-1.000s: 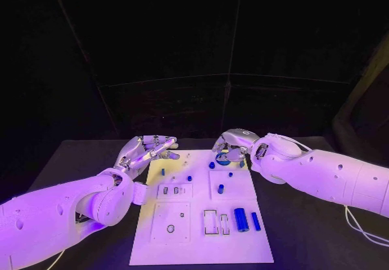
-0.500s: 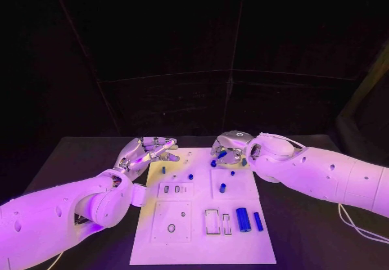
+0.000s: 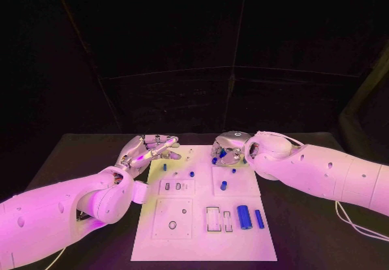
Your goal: Assemble the parts on the task board
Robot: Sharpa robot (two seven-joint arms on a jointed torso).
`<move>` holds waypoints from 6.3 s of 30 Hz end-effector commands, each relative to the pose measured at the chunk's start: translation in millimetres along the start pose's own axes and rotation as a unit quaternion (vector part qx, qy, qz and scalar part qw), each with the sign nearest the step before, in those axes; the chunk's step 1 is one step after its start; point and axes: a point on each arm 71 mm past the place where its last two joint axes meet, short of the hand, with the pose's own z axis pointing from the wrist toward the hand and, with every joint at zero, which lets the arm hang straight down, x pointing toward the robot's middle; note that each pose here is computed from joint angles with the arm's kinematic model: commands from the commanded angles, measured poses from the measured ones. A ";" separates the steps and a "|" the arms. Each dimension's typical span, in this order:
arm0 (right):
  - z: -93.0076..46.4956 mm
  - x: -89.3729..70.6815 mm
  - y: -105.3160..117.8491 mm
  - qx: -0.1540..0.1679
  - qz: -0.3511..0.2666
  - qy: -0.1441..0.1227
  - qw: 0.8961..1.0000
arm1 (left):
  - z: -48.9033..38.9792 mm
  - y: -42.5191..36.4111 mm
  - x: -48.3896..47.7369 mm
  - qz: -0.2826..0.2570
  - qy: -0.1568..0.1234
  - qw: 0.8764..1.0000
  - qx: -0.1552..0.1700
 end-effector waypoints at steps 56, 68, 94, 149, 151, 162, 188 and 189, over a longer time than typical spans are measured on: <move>29.1 -18.9 27.5 0.007 0.036 -0.127 0.991 | 2.5 -2.9 -5.6 0.001 0.006 1.000 0.001; 49.1 -15.1 37.7 0.014 0.036 -0.104 0.994 | 3.5 -6.4 -5.7 0.002 0.007 1.000 0.003; 63.3 -13.9 49.0 0.018 0.015 -0.093 0.995 | 4.7 -8.3 -5.7 0.002 0.009 1.000 0.003; -21.0 -27.5 -48.5 0.151 0.084 -0.020 0.985 | 4.0 -7.7 -11.6 0.001 0.011 1.000 -0.003; -18.6 -27.2 -46.7 0.148 0.073 -0.017 0.986 | 4.2 -7.6 -11.6 0.001 0.011 1.000 -0.003; -6.6 -25.5 -39.5 0.138 0.043 -0.011 0.989 | 5.6 -6.7 -11.1 0.001 0.012 1.000 -0.003; 0.8 -12.4 -33.3 0.122 0.037 0.034 0.991 | 6.7 -5.6 -12.0 0.001 0.012 1.000 -0.006; 0.9 -12.2 -33.3 0.121 0.037 0.034 0.991 | 6.7 -5.6 -12.1 0.001 0.012 1.000 -0.006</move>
